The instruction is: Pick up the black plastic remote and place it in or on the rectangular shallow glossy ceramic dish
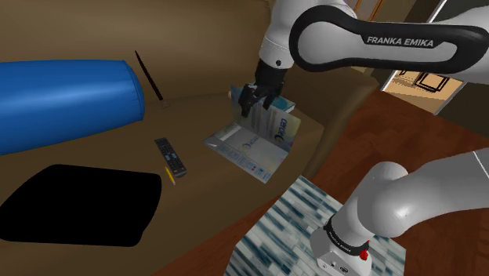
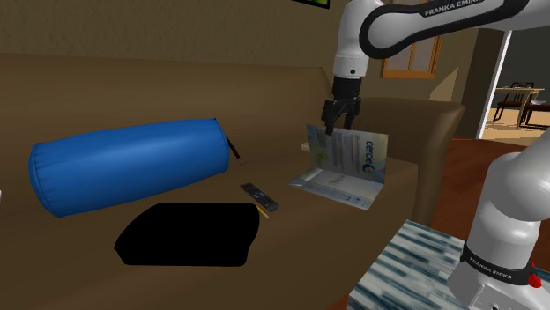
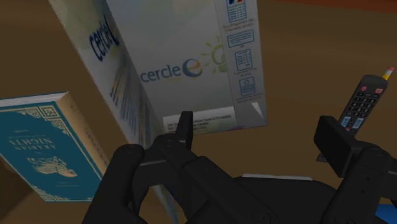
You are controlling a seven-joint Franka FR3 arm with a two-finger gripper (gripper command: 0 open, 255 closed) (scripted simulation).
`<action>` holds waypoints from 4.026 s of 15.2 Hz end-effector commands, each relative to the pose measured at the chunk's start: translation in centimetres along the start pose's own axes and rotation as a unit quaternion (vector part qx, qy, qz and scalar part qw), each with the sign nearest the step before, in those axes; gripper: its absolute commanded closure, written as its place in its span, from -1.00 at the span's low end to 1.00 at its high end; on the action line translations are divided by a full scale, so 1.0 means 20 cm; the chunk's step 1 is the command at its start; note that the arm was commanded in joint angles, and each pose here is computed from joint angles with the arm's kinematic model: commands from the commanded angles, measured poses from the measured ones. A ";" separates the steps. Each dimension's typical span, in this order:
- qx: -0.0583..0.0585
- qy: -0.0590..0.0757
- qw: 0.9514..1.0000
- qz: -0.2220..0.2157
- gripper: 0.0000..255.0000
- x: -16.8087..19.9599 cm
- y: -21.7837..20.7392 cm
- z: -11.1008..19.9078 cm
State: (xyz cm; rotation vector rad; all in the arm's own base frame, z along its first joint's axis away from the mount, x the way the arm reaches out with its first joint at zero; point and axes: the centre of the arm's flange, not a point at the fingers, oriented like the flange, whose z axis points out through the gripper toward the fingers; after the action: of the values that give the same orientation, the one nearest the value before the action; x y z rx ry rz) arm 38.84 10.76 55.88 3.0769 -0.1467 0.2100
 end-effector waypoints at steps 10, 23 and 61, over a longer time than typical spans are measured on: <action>0.002 -0.010 1.000 0.004 -1.00 0.30 -0.50 0.42; 0.003 -0.022 1.000 0.007 -1.00 0.63 -1.06 0.90; 0.003 -0.022 1.000 0.007 1.00 0.67 -1.05 0.73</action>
State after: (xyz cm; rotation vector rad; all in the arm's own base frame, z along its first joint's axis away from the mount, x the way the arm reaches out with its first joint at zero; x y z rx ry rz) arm 56.06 29.47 41.76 3.0894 -0.1705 0.1454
